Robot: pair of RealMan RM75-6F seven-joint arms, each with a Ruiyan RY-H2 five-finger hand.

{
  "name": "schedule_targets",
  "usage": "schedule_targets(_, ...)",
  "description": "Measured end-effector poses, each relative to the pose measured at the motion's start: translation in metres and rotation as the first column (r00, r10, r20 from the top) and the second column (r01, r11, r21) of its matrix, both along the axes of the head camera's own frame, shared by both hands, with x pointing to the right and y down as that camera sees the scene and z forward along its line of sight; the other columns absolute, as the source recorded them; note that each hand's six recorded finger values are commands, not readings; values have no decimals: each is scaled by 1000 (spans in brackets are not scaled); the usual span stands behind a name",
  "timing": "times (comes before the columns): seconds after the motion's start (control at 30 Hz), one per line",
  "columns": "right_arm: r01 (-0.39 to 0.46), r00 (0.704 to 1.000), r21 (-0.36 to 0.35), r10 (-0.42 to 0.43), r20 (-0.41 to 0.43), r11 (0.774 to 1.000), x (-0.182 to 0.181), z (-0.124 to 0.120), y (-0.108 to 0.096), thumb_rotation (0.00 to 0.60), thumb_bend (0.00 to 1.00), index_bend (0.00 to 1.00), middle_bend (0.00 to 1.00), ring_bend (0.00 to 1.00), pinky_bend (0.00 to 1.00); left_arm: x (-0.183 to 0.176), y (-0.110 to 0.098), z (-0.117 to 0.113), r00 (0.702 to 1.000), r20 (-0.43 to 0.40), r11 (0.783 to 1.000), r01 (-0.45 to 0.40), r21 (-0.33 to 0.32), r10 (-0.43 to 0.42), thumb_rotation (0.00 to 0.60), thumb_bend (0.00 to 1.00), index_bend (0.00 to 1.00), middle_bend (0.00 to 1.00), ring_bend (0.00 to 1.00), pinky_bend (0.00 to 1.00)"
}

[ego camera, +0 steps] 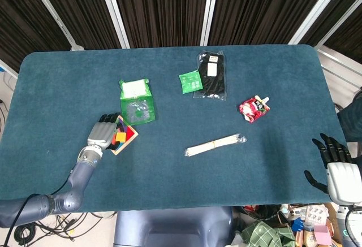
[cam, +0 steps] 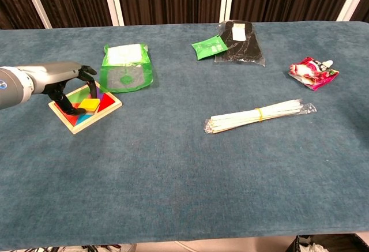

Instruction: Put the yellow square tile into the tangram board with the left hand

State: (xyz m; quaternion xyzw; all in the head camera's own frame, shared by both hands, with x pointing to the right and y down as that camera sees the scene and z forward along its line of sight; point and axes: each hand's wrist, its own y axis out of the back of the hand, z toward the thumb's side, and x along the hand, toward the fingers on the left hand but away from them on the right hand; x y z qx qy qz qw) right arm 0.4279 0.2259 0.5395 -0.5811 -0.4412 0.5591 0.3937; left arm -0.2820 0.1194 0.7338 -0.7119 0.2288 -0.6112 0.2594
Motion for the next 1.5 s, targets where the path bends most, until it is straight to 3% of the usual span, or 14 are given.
schedule_targets(0.9, -1, 1000, 1, 1, -2, 1000, 0, 0, -1, 600, 171, 149, 39, 73, 128, 0, 3, 1, 1000, 7, 1000, -4, -9, 4, 600, 371, 349, 0, 0, 0)
schedule_targets(1.17, 0, 1000, 0, 0, -3, 1000, 0, 0, -1, 600, 170, 149, 40, 73, 129, -3, -1, -6, 1000, 11, 1000, -2, 10, 2, 600, 344, 278, 0, 0, 0)
schedule_targets(1.37, -1, 1000, 2, 1, -6, 1000, 0, 0, -1, 600, 171, 149, 39, 73, 128, -2, 0, -11, 1000, -12, 1000, 10, -5, -10, 600, 338, 312, 0, 0, 0)
schedule_targets(1.5, -2, 1000, 2, 2, -5, 1000, 0, 0, -1, 600, 171, 149, 39, 73, 128, -2, -3, -23, 999, -42, 1000, 23, 5, -23, 600, 338, 283, 0, 0, 0)
